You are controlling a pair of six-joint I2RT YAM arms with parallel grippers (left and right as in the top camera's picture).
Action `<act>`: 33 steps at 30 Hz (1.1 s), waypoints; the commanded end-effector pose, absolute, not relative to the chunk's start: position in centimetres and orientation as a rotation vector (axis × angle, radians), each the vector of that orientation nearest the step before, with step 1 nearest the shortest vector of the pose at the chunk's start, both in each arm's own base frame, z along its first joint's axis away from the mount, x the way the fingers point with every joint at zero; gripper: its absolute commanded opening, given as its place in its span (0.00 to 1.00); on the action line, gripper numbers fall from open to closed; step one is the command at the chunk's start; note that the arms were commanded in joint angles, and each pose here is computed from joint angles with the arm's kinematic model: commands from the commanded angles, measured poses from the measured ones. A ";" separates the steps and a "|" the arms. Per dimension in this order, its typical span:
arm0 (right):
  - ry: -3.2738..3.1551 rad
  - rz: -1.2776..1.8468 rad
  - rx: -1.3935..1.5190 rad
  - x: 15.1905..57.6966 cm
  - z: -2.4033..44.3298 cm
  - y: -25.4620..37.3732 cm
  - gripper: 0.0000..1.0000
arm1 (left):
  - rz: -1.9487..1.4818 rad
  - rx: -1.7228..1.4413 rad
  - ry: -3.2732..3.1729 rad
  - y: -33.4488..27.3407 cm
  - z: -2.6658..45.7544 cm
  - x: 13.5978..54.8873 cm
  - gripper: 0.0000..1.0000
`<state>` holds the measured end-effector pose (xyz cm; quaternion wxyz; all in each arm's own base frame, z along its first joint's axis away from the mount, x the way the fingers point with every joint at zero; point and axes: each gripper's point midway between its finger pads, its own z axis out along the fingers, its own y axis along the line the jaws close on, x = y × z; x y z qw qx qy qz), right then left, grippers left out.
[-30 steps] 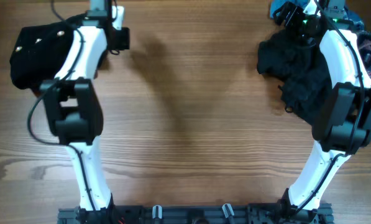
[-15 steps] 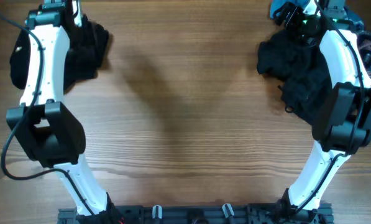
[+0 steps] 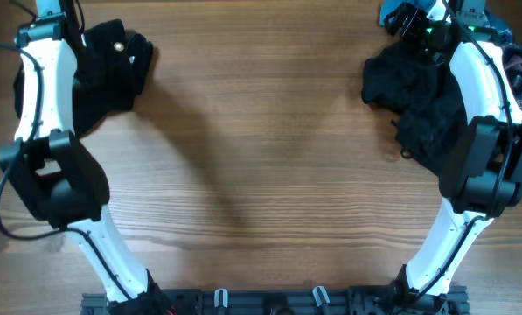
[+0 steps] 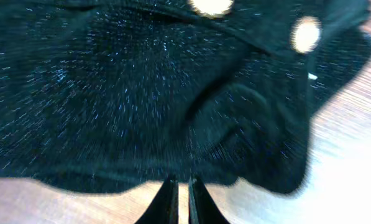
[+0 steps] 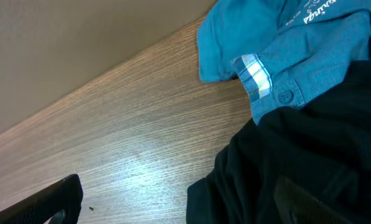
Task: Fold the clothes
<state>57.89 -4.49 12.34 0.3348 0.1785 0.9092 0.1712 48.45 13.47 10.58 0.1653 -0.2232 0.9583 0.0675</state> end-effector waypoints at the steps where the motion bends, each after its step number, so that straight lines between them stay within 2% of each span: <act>1: 2.371 0.430 0.477 57.9 12.3 -4.6 1.00 | 0.197 -0.672 2.775 13.7 6.3 49.1 0.06; 10: 2.371 0.430 0.477 57.9 12.3 -4.6 1.00 | -0.079 -0.615 2.769 10.4 2.4 52.0 0.05; 17: 2.371 0.430 0.477 57.9 12.3 -4.6 1.00 | -0.104 -0.500 2.745 6.8 0.8 54.3 0.06; 21: 2.371 0.430 0.477 57.9 12.3 -4.6 1.00 | -0.079 -0.362 2.778 4.8 -0.5 54.6 0.08; 26: 2.371 0.430 0.477 57.9 12.3 -4.6 1.00 | -0.059 -0.368 2.750 5.5 -0.4 55.2 0.12; 33: 2.371 0.431 0.478 57.9 12.3 -4.6 1.00 | -0.120 -0.394 2.804 5.7 -0.7 53.8 0.10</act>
